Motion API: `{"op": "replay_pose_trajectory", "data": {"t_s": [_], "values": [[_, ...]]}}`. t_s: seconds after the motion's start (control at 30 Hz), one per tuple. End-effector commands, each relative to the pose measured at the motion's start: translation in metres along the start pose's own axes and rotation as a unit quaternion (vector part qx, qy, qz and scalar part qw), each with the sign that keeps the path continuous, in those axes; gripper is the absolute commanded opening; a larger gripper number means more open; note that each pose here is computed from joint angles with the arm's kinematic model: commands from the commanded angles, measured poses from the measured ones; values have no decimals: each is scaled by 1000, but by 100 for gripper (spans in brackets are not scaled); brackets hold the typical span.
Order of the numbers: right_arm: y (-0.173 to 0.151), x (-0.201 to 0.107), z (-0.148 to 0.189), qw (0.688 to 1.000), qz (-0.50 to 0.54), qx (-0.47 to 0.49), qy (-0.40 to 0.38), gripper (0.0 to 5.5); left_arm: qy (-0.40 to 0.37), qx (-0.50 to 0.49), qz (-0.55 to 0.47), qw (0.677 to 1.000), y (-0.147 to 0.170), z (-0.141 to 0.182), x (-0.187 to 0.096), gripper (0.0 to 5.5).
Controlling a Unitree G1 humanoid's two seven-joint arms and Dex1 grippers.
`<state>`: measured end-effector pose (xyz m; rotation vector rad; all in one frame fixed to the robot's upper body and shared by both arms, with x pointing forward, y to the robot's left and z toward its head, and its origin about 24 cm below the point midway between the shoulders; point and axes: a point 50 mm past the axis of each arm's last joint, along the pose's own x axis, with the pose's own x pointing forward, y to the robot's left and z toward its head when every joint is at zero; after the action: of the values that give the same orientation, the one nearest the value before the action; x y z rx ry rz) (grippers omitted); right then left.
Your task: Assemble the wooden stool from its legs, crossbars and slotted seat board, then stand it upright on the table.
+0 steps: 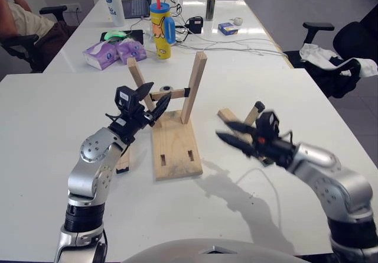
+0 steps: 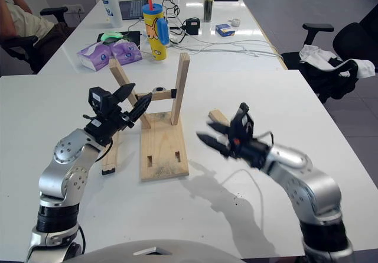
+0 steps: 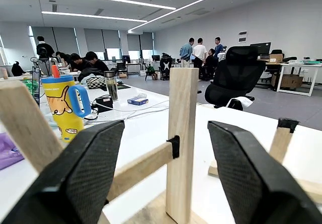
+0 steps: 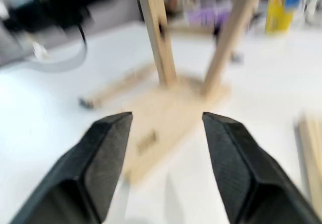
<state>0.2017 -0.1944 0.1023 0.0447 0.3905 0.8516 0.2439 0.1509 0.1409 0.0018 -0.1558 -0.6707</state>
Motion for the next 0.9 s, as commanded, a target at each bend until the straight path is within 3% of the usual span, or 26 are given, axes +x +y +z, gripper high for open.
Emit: {"op": "replay_pose_trajectory", "data": {"t_s": [0.03,0.17,0.3,0.4,0.63,0.9], "values": [[-35,-27,-8,995,-94,-8,21,331,70,24,-85,994,-23,-13,-23,307],[-54,-29,-16,992,-122,-18,40,392,158,100,-151,971,-30,-39,-40,307],[-74,-18,-23,986,-151,-29,63,442,191,163,-222,942,-40,-55,-44,307],[-88,-7,-30,983,-156,-45,84,442,217,213,-266,915,-44,-66,-46,307],[-97,7,-34,984,-142,-35,98,442,256,272,-276,885,-36,-76,-50,307],[-94,16,-37,985,-128,-31,113,313,311,282,-271,866,-24,-90,-61,307]]}}
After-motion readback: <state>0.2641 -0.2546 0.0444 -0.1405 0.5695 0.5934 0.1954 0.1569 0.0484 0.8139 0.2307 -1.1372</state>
